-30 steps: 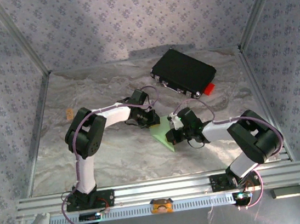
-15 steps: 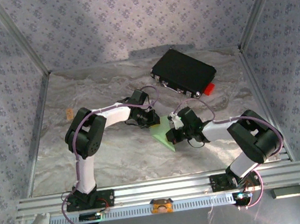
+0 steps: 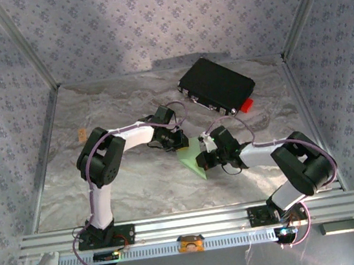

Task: Fold a paper plane with a square sheet of paper (pick it up from the middle)
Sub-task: Third fold the triangle at the center of the table.

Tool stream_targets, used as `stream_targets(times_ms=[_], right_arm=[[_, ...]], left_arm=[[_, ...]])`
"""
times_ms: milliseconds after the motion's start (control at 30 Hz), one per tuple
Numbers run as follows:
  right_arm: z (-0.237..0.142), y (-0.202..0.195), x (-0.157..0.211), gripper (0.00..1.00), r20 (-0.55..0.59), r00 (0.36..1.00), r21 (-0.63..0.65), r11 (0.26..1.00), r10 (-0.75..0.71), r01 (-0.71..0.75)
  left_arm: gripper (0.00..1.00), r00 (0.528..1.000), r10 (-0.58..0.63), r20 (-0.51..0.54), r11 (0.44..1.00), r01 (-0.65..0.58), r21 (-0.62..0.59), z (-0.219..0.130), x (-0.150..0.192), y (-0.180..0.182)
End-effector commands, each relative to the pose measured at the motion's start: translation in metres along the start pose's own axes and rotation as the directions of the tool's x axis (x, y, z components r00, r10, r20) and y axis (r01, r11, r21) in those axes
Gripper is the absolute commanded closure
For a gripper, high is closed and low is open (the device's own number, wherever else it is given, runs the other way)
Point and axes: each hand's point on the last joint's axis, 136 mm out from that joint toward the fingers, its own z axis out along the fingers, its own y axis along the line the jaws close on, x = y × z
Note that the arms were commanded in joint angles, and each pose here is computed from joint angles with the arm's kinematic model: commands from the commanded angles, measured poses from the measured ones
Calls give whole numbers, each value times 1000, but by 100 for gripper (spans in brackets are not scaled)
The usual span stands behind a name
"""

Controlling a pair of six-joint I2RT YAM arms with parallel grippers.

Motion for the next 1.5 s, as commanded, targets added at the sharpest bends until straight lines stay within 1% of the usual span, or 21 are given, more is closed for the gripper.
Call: stream_targets(times_ms=[0,367,467,567,700,833,867,967,1000,1067,1167,1233,1467], right_arm=[[1,-4,3,100,-16,1000,14,1000,24,-24],[7,-10,10,100,-47,998,32,999,42,-40],[7,-11,10,100,-46,998,39,998,44,-42],[7,-10,8,100,-40,998,29,999,47,-46],[9,-10,9,100,-39,997,24,998,64,-63],[9,-11,7,100,-32,997,26,997,77,-76],[9,-11,7,100,-31,997,27,997,77,-76],[9,-13,7,100,-26,996,38,996,82,-81],[9,-13,7,100,-25,996,40,996,84,-83],[9,-15,6,100,-20,996,44,995,88,-87],[8,-15,6,100,-21,996,46,995,88,-87],[7,-17,6,100,-20,996,53,995,90,-89],[7,-18,6,100,-18,995,56,994,94,-93]], left_arm=[[84,999,-21,-46,997,17,-81,12,14,22],[84,999,-17,-44,997,13,-78,11,14,21],[83,1000,-4,-29,997,2,-76,6,9,16],[78,999,31,22,997,-30,-72,-6,-6,3],[69,991,78,113,995,-70,-66,-34,-24,-20],[67,983,65,174,998,-63,-22,-54,-22,-33],[68,983,54,176,999,-52,-12,-56,-17,-33],[74,986,23,167,999,-30,38,-59,-1,-35],[77,988,10,157,998,-20,65,-57,6,-36],[87,990,-23,140,994,8,111,-54,16,-38],[94,989,-72,128,979,45,198,-52,26,-47],[100,987,-108,118,961,74,265,-49,29,-54],[100,982,-172,75,940,141,312,-32,40,-47]])
